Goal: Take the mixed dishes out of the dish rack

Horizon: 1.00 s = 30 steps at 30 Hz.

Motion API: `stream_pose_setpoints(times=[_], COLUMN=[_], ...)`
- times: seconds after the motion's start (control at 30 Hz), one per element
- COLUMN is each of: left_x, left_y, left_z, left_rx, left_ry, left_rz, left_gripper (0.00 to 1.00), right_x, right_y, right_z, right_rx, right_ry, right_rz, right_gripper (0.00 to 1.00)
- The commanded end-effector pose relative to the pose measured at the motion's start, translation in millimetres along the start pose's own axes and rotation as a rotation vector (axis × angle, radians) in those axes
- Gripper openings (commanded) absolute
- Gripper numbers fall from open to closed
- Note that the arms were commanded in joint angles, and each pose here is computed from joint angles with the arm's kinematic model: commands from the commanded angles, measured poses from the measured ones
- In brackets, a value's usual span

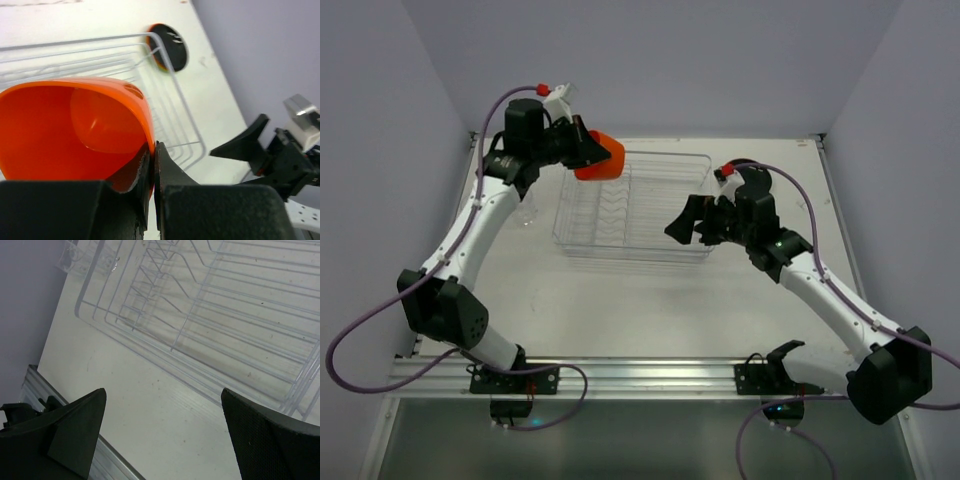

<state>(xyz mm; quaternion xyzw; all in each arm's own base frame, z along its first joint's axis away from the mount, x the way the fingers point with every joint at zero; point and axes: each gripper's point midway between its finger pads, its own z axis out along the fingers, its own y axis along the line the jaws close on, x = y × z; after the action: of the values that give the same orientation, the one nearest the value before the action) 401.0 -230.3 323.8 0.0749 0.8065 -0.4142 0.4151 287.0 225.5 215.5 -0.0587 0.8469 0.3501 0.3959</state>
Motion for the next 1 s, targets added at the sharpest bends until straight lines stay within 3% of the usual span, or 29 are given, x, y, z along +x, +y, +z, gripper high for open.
stream_pose_setpoints(times=[0.0, 0.47, 0.83, 0.97], left_x=[-2.5, 54.0, 103.5, 118.8], left_y=[42.9, 118.1, 142.2, 155.9], left_z=[-48.6, -140.0, -170.5, -170.5], left_rx=[-0.254, -0.772, -0.900, -0.930], left_ry=[0.009, 0.087, 0.157, 0.186], left_rz=[0.056, 0.022, -0.045, -0.066], left_gripper=[0.00, 0.00, 0.00, 0.00], right_x=[-7.0, 10.4, 28.4, 21.3], right_y=[6.2, 12.1, 11.7, 13.5], right_z=[-0.5, 16.7, 23.9, 20.9], right_rx=[-0.035, -0.134, -0.195, -0.204], right_ry=[-0.006, 0.083, 0.079, 0.022], right_rz=[-0.026, -0.030, 0.023, 0.007], right_gripper=[0.99, 0.99, 0.99, 0.99])
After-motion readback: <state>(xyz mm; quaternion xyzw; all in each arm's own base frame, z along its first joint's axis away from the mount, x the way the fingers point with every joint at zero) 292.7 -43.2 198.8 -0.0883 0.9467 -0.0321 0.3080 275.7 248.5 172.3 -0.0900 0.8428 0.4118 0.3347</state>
